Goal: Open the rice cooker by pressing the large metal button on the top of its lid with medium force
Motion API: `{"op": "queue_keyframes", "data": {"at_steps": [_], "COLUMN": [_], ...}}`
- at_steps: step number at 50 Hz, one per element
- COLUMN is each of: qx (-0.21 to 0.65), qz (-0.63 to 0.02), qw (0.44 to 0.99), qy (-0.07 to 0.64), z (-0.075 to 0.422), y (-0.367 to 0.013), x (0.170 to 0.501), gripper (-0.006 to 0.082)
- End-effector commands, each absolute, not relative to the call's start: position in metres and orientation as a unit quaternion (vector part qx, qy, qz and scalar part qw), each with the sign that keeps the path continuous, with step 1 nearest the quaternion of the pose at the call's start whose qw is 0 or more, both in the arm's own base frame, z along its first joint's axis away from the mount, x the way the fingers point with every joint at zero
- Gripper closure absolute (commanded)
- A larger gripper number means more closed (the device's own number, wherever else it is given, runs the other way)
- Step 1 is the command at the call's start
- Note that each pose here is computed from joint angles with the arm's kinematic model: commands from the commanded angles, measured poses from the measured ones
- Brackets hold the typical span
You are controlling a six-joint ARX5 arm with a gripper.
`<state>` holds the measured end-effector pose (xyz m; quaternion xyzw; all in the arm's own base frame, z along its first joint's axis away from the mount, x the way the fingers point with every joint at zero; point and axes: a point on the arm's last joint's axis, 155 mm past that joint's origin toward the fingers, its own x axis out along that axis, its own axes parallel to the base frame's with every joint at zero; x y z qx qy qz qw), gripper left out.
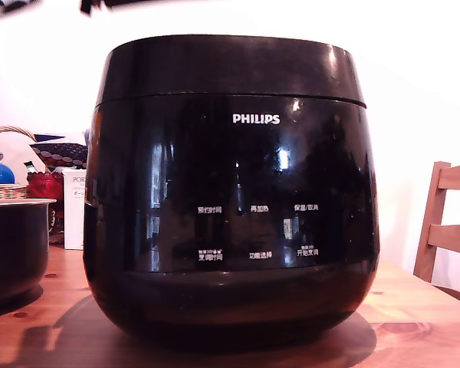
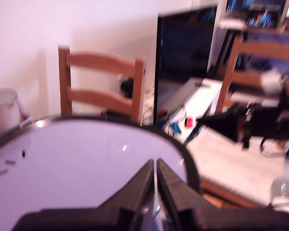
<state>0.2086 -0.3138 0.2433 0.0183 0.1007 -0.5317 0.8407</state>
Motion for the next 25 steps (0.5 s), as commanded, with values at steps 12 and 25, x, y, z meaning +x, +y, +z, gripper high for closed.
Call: {"op": "queue_keyframes", "data": {"at_steps": [12, 25], "qx": [0.042, 0.062], "qz": [-0.519, -0.502], "qw": [0.847, 0.853], "qy": [0.107, 0.127], "z": [0.23, 0.211], "y": [-0.319, -0.321], "x": [0.215, 0.221], "gripper": [0.0789, 0.0789]}}
